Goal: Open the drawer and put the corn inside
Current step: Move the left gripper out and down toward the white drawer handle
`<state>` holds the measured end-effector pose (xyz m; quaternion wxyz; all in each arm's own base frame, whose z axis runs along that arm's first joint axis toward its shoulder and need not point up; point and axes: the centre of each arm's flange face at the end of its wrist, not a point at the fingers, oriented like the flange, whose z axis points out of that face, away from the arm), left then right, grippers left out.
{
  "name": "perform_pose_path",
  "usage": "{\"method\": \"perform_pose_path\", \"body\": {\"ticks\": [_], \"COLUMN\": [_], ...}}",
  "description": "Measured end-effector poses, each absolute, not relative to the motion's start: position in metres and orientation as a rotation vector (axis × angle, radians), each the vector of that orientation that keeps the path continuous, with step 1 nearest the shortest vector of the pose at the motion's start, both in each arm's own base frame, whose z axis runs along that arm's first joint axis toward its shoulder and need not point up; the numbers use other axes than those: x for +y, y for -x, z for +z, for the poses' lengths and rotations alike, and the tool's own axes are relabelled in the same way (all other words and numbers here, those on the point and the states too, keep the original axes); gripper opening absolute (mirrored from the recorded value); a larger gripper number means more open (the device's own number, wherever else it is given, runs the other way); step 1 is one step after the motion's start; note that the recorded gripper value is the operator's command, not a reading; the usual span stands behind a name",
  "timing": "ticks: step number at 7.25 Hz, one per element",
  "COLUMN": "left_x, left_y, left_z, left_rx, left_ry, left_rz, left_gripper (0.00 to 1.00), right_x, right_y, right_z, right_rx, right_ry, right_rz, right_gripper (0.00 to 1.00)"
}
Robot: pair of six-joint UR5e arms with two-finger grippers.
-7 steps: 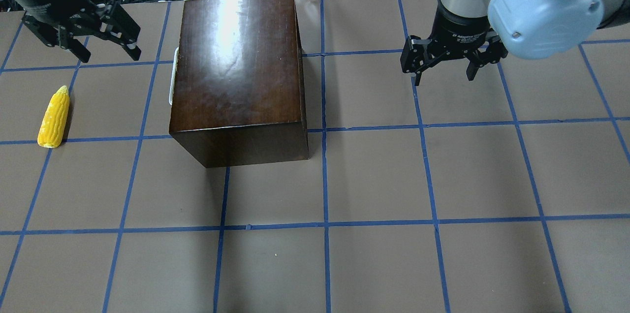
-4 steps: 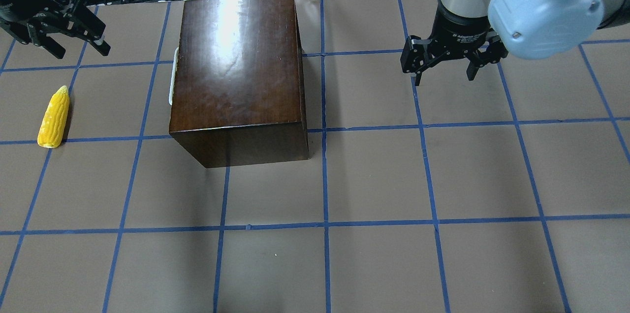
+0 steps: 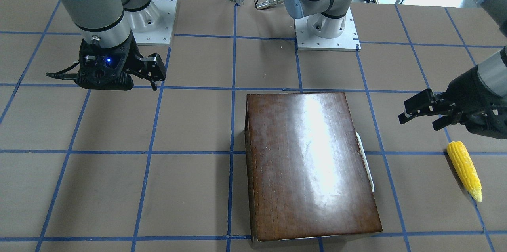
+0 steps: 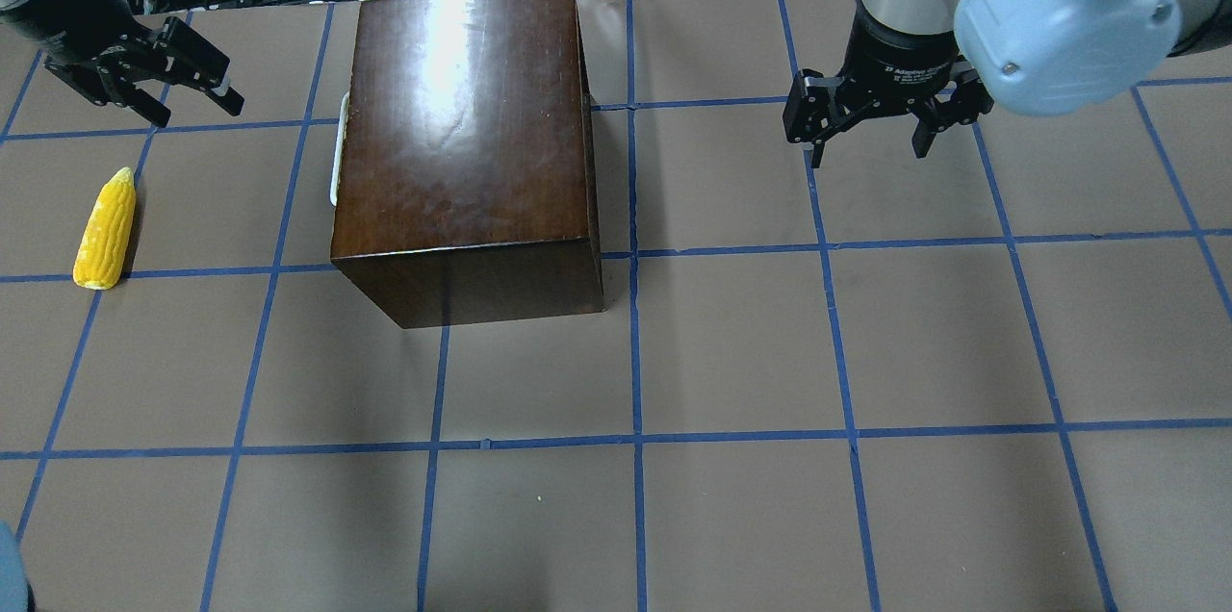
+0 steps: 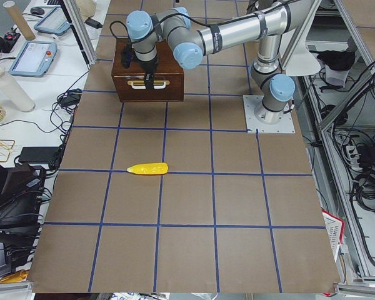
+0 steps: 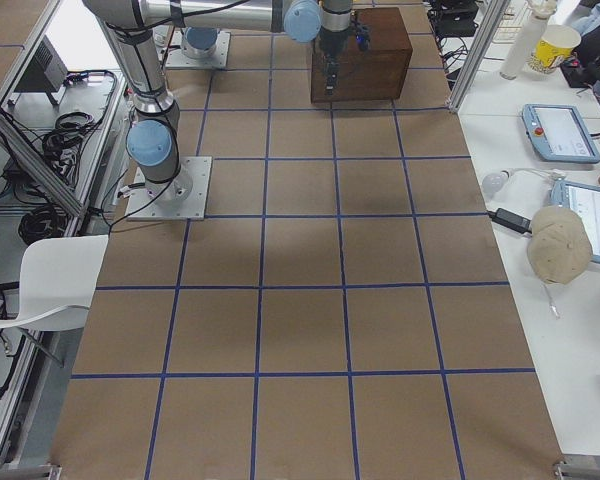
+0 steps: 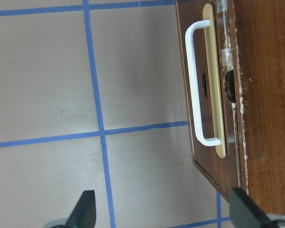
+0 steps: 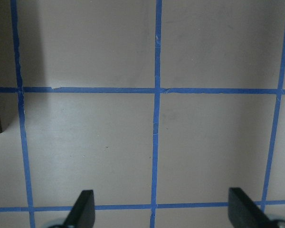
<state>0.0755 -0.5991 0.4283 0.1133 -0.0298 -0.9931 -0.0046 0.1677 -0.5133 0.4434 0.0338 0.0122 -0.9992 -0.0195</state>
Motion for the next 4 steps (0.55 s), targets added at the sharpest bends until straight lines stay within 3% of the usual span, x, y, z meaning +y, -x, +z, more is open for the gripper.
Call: {"method": "perform_pose_path", "body": {"ticks": [4], "left_x": [-0.621], "left_y": [-0.078], "left_z": [0.386], "left_rx": [-2.844], "left_ry": [0.072], "left_rz": [-0.032], "left_gripper": [1.0], "right_x": [-0.513], "right_y": [-0.168], "right_z": [0.443], "right_rx": [-3.074], "right_ry": [-0.038], "right_rz": [-0.061], "right_gripper": [1.0]}}
